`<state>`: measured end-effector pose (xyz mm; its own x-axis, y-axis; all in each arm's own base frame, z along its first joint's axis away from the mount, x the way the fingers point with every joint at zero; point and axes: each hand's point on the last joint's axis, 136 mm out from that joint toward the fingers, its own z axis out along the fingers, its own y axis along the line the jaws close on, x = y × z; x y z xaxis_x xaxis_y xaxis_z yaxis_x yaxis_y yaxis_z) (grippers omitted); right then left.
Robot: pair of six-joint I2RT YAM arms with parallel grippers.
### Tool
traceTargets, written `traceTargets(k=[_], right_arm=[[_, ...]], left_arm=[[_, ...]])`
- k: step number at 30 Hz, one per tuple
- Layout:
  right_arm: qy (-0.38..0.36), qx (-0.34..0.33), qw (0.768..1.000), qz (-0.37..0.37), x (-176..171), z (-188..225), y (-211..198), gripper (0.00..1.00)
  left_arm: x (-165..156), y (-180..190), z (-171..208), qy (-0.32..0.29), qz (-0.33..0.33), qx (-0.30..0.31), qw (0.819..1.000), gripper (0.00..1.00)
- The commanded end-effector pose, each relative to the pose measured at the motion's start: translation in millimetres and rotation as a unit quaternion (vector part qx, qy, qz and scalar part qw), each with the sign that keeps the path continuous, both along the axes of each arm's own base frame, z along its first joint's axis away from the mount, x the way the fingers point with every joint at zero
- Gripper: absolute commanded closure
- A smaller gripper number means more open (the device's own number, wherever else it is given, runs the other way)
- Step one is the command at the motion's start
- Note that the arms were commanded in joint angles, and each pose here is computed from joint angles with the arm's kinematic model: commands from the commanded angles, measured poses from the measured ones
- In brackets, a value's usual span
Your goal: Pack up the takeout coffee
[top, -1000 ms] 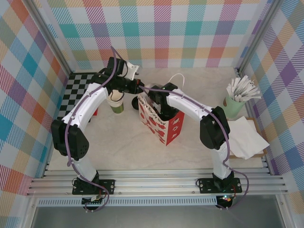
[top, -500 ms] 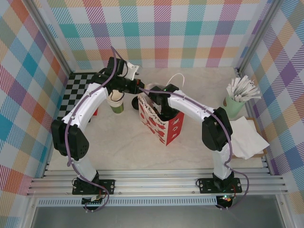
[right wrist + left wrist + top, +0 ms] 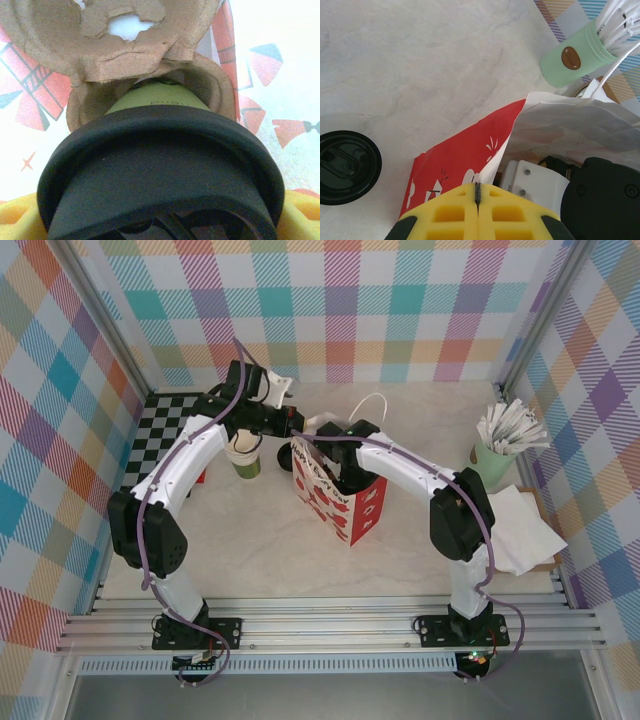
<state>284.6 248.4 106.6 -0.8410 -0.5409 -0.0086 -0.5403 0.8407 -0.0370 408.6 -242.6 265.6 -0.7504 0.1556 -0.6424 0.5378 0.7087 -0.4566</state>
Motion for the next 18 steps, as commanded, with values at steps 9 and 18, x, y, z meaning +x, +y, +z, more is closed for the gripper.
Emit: traceTargets(k=[9,18], right_arm=[[-0.056,0.019,0.998,0.0,17.7,17.9,3.4,0.78],[-0.066,0.025,0.998,0.002,18.2,14.0,3.1,0.78]], left_arm=[[-2.0,0.8,-15.5,0.029,-0.002,0.004,1.0,1.0],[-1.4,0.0,-17.5,0.032,-0.003,0.005,0.999,1.0]])
